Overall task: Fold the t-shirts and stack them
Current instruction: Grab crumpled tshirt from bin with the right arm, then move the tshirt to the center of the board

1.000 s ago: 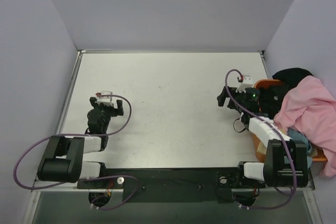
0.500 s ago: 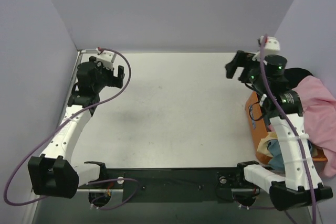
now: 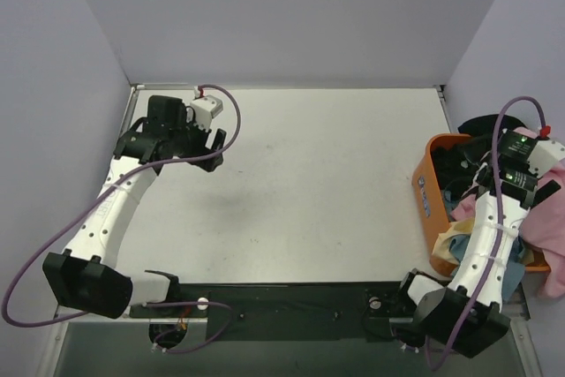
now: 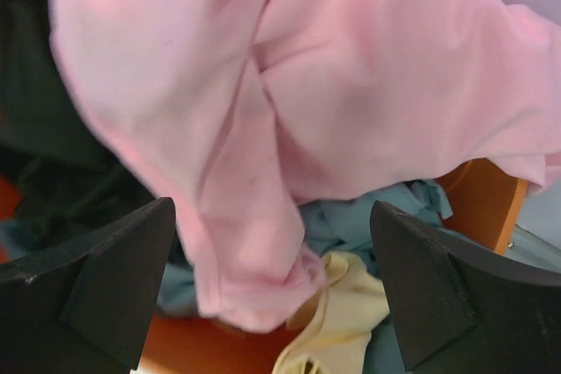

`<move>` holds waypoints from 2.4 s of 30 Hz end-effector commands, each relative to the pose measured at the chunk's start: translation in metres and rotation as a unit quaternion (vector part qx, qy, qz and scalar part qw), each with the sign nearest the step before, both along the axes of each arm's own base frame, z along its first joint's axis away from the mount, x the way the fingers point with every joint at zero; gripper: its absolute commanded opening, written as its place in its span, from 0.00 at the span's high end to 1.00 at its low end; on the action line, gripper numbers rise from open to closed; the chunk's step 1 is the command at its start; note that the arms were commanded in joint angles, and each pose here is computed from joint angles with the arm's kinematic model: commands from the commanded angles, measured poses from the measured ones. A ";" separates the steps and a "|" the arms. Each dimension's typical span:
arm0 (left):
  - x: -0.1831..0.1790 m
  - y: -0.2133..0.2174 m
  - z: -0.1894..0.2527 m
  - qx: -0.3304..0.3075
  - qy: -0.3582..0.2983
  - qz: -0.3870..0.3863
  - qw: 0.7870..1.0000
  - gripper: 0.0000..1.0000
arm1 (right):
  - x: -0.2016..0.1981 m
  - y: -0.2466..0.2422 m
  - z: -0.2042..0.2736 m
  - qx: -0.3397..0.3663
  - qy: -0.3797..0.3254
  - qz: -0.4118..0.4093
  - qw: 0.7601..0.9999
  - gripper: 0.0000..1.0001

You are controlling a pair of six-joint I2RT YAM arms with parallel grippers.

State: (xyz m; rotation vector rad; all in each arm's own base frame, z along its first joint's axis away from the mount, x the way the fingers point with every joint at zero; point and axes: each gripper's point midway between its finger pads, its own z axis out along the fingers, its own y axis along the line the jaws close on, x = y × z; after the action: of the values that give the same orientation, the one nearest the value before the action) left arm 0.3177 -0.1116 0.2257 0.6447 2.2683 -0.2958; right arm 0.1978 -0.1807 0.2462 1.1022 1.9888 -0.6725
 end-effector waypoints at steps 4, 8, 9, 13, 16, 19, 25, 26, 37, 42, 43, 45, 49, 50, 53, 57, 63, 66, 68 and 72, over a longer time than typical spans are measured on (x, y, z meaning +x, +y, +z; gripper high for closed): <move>-0.003 -0.012 0.045 -0.039 -0.033 -0.011 0.999 0.13 | 0.023 -0.038 -0.018 0.011 -0.020 -0.027 0.999 0.15; -0.007 -0.011 0.047 -0.034 -0.041 -0.013 0.998 0.13 | 0.052 -0.042 -0.022 0.042 -0.046 0.003 0.998 0.18; -0.008 -0.011 0.046 -0.035 -0.041 -0.015 0.998 0.13 | 0.055 -0.045 -0.022 0.038 -0.047 0.003 0.998 0.19; -0.010 -0.014 0.042 -0.041 -0.041 -0.022 0.998 0.14 | 0.067 -0.053 -0.030 0.037 -0.028 0.025 0.999 0.54; -0.011 -0.017 0.039 -0.048 -0.038 -0.027 0.998 0.14 | 0.061 -0.048 -0.023 0.034 -0.028 0.034 0.998 1.00; -0.012 -0.018 0.040 -0.052 -0.038 -0.030 0.997 0.15 | 0.046 -0.040 0.007 0.001 -0.063 0.026 0.998 1.00; -0.011 -0.020 0.046 -0.056 -0.048 -0.035 0.997 0.15 | 0.013 -0.021 0.093 -0.082 -0.123 0.040 0.988 1.00; -0.010 -0.020 0.048 -0.060 -0.051 -0.035 0.996 0.15 | 0.013 -0.014 0.105 -0.092 -0.136 0.055 0.985 1.00; 0.013 -0.023 0.098 -0.115 -0.094 0.001 0.989 0.11 | 0.046 0.202 0.337 0.000 -0.476 0.490 0.730 1.00; 0.036 0.001 0.129 -0.115 -0.135 0.068 0.982 0.10 | 0.024 0.319 0.420 0.068 -0.549 0.643 0.530 1.00; 0.040 0.009 0.133 -0.113 -0.141 0.089 0.980 0.10 | 0.010 0.358 0.415 0.083 -0.528 0.689 0.490 1.00; 0.048 0.024 0.143 -0.104 -0.157 0.122 0.974 0.10 | 0.005 0.414 0.411 0.094 -0.497 0.733 0.455 1.00; 0.061 0.066 0.162 -0.087 -0.184 0.215 0.955 0.09 | 0.014 0.516 0.389 0.152 -0.440 0.796 0.388 1.00; 0.062 0.078 0.168 -0.072 -0.198 0.238 0.948 0.08 | 0.018 0.525 0.386 0.186 -0.438 0.789 0.388 1.00; 0.066 0.108 0.182 -0.032 -0.228 0.294 0.928 0.06 | 0.051 0.536 0.360 0.237 -0.433 0.761 0.420 1.00; 0.073 0.118 0.203 0.003 -0.264 0.289 0.920 0.05 | 0.127 0.516 0.277 0.337 -0.362 0.686 0.534 1.00; 0.084 0.079 0.168 0.010 -0.226 0.163 0.960 0.11 | 0.204 0.438 0.067 0.357 -0.180 0.558 0.727 1.00; 0.079 0.049 0.131 0.000 -0.177 0.091 0.980 0.17 | 0.227 0.372 -0.046 0.375 -0.066 0.459 0.803 0.72; 0.072 0.030 0.096 -0.003 -0.131 0.048 0.990 0.19 | 0.228 0.331 -0.098 0.385 0.010 0.402 0.831 0.57; 0.052 0.010 0.042 0.006 -0.064 -0.012 0.998 0.20 | 0.211 0.294 -0.131 0.326 0.102 0.405 0.848 0.48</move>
State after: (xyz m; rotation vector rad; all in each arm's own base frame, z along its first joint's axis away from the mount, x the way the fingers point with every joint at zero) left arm 0.3902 -0.0761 0.3093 0.4877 2.0750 -0.1162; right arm 0.4411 0.1413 0.1340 0.4907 2.5062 0.5892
